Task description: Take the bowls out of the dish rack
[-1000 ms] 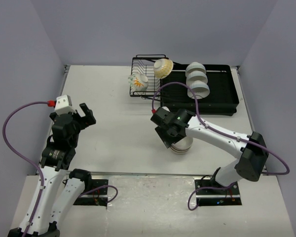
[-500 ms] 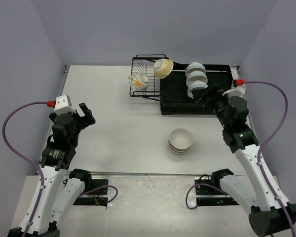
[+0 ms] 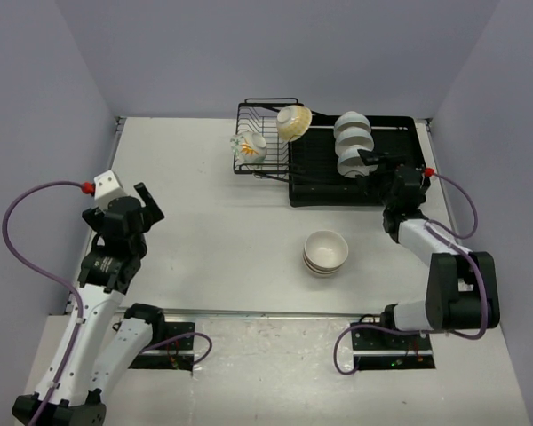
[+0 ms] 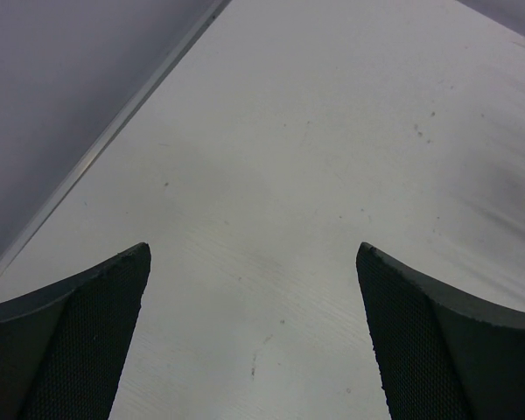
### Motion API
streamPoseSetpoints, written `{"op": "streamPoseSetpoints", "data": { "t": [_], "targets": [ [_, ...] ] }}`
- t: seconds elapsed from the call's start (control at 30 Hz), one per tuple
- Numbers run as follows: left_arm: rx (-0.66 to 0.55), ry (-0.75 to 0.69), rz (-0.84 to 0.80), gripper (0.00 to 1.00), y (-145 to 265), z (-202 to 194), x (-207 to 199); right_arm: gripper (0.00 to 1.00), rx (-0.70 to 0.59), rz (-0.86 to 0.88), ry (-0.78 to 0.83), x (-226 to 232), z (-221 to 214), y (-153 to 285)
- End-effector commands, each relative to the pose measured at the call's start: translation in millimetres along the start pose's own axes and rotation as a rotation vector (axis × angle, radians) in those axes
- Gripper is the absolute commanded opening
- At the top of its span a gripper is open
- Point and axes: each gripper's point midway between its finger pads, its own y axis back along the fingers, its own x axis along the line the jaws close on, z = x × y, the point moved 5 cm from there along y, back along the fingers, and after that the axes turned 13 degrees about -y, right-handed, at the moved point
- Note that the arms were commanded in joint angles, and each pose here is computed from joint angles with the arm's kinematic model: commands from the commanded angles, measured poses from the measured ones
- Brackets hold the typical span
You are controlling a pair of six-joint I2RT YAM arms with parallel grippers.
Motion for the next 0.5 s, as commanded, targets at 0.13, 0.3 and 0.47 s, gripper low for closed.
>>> {"op": "streamPoseSetpoints", "data": {
  "t": [0.13,0.3,0.47],
  "targets": [
    [-0.029,0.031,0.03,1.0,1,12,4,0.83,-0.033,0.176,-0.114,38,5,-26],
    [-0.035,0.028,0.011,1.0,1,14,3,0.73,-0.031,0.171,-0.128,33,7,-55],
    [-0.045,0.018,-0.02,1.0,3,15,0,0.63,-0.062,0.181,-0.123,30,13,-72]
  ]
}}
